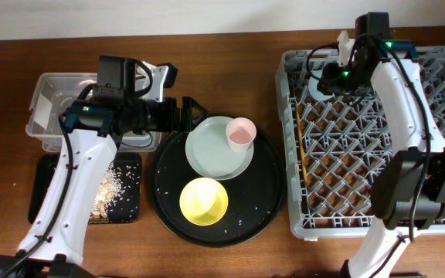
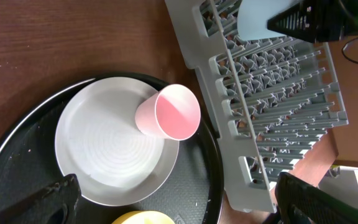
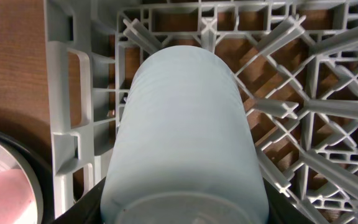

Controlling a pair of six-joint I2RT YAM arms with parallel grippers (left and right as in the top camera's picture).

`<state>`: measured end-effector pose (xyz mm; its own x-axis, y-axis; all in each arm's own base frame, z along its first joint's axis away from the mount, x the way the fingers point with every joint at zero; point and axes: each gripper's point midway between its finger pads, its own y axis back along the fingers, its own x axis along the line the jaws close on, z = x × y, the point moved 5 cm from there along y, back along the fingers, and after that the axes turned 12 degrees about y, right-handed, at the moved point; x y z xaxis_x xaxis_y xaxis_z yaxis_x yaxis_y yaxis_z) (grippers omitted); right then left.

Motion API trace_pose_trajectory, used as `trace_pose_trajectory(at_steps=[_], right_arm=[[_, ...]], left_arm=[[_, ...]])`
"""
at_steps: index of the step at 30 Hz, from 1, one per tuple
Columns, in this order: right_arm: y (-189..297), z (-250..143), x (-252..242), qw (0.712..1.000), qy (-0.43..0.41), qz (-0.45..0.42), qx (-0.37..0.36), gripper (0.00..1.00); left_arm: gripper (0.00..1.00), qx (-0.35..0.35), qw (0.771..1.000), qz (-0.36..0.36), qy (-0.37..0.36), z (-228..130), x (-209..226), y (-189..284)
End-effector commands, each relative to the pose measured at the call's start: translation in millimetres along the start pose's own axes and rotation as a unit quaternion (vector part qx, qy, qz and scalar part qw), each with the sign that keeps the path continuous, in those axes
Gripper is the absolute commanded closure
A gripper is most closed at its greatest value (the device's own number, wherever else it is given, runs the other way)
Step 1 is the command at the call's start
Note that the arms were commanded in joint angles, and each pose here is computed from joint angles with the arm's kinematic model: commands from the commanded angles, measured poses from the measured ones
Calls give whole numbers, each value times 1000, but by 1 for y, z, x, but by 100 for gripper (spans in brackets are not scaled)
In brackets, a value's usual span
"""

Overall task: Sort waste into correct bins and load items into the dishwasher rack
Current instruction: 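Lower the blue cup upside down into the rack with right gripper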

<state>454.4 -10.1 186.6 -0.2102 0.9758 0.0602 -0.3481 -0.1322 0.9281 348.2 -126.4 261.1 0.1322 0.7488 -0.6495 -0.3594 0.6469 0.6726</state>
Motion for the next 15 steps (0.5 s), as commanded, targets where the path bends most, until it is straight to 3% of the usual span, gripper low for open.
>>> trace_pose_trajectory(at_steps=[1, 7, 8, 11, 15], right_arm=[[1, 0, 0, 1000, 4, -10, 1, 59], [2, -4, -4, 1000, 0, -28, 13, 58], [2, -4, -4, 1000, 0, -28, 13, 53], [2, -5, -4, 1000, 0, -28, 13, 51], [2, -5, -4, 1000, 0, -27, 13, 37]], left_arm=[[1, -2, 1000, 1, -6, 1, 0, 1], [1, -2, 1000, 1, -6, 1, 0, 1], [1, -2, 1000, 1, -6, 1, 0, 1], [1, -2, 1000, 1, -6, 1, 0, 1], [1, -2, 1000, 1, -6, 1, 0, 1]])
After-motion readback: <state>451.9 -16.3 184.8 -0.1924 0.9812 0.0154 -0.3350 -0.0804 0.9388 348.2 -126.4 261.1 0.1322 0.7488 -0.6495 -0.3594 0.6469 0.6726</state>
